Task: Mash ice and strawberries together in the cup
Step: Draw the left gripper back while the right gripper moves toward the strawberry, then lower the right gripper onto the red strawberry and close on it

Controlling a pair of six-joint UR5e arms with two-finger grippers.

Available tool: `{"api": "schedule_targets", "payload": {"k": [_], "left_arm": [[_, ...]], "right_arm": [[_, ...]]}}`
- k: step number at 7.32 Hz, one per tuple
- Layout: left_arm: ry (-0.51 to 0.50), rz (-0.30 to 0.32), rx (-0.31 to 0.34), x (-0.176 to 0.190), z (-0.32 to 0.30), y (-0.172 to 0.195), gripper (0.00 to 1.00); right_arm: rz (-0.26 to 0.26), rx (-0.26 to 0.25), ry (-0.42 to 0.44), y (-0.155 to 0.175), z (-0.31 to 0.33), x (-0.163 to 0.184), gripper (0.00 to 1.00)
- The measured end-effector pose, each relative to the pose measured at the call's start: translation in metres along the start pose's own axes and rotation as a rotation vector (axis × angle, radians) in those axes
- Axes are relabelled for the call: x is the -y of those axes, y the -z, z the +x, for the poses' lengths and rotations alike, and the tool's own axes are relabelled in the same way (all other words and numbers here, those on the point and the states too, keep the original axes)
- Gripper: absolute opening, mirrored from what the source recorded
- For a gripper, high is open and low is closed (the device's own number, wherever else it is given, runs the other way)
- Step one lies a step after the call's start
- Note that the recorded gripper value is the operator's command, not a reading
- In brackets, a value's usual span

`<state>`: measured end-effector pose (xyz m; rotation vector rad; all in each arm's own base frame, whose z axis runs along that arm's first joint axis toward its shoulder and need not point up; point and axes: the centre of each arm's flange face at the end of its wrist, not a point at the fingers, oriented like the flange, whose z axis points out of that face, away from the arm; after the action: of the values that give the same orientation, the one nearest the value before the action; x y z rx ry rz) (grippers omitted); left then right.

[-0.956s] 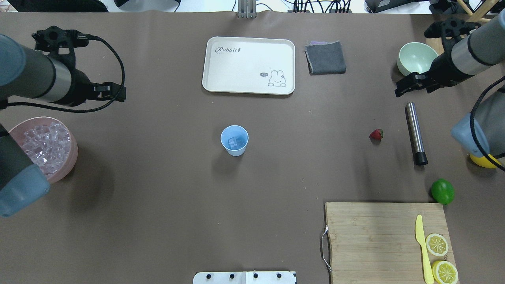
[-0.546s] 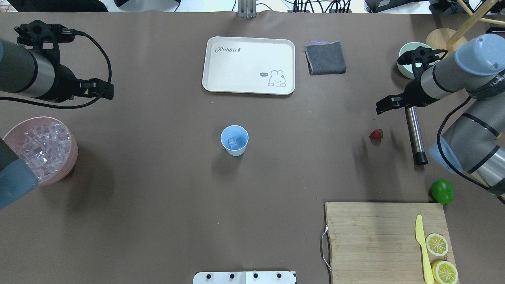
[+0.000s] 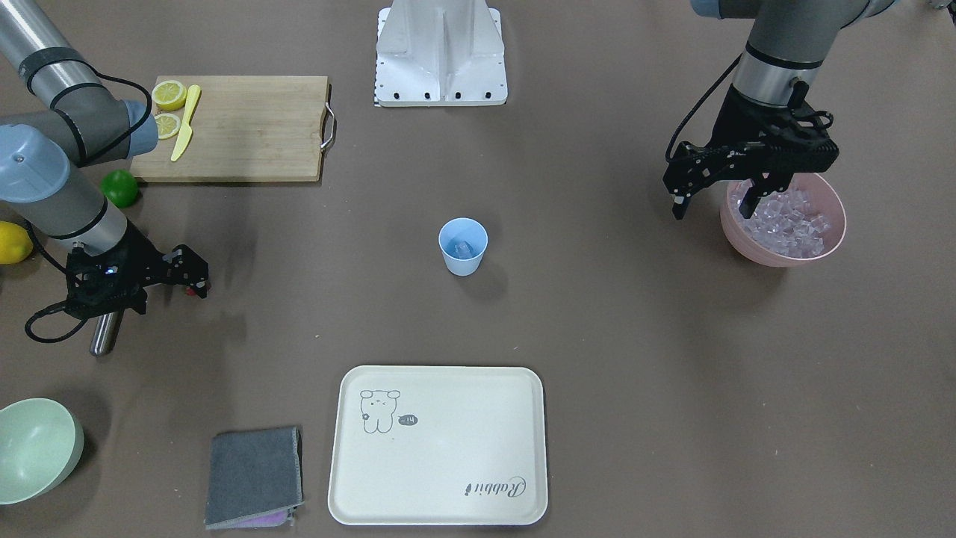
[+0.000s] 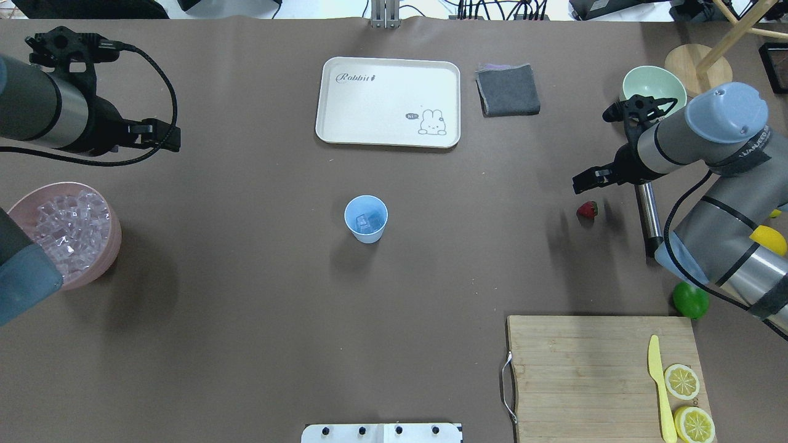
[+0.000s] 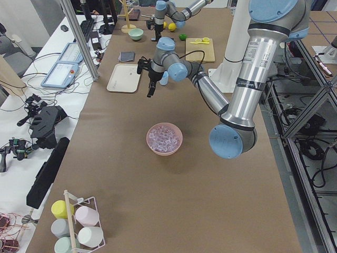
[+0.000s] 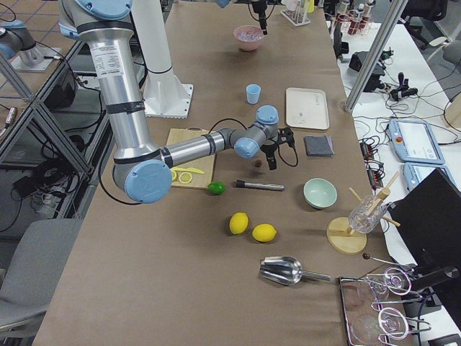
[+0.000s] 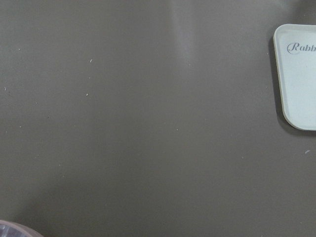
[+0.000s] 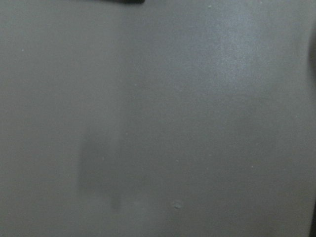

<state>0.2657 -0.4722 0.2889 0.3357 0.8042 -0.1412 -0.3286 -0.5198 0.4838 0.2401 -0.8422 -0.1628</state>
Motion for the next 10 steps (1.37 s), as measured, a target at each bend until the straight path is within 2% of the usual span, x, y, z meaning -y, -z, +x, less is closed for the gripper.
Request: {"api": "schedule_targets", "payload": {"k": [2, 3, 4, 5, 6, 10], "left_arm": [[0.012, -0.009, -0.008, 0.003, -0.002, 0.003, 0.98], [0.024, -0.017, -0.014, 0.006, -0.004, 0.005, 0.98], [0.03, -0.02, -0.018, 0.008, -0.005, 0.006, 0.98], [0.033, -0.021, -0.019, 0.009, -0.006, 0.007, 0.98], [0.034, -0.022, -0.02, 0.009, -0.006, 0.007, 0.98], [0.037, -0.019, -0.021, 0.009, -0.008, 0.01, 0.98]], "right_arm": [[-0.02, 0.005, 0.017, -0.009, -0.011, -0.009, 1.0], [-0.028, 0.005, 0.023, -0.013, -0.015, -0.012, 0.95], [-0.033, 0.005, 0.027, -0.015, -0.017, -0.015, 0.56], [-0.037, 0.005, 0.027, -0.016, -0.016, -0.018, 0.25], [-0.042, 0.003, 0.025, -0.016, -0.013, -0.021, 0.0], [-0.027, 0.009, 0.034, -0.005, -0.011, -0.03, 0.0]]}}
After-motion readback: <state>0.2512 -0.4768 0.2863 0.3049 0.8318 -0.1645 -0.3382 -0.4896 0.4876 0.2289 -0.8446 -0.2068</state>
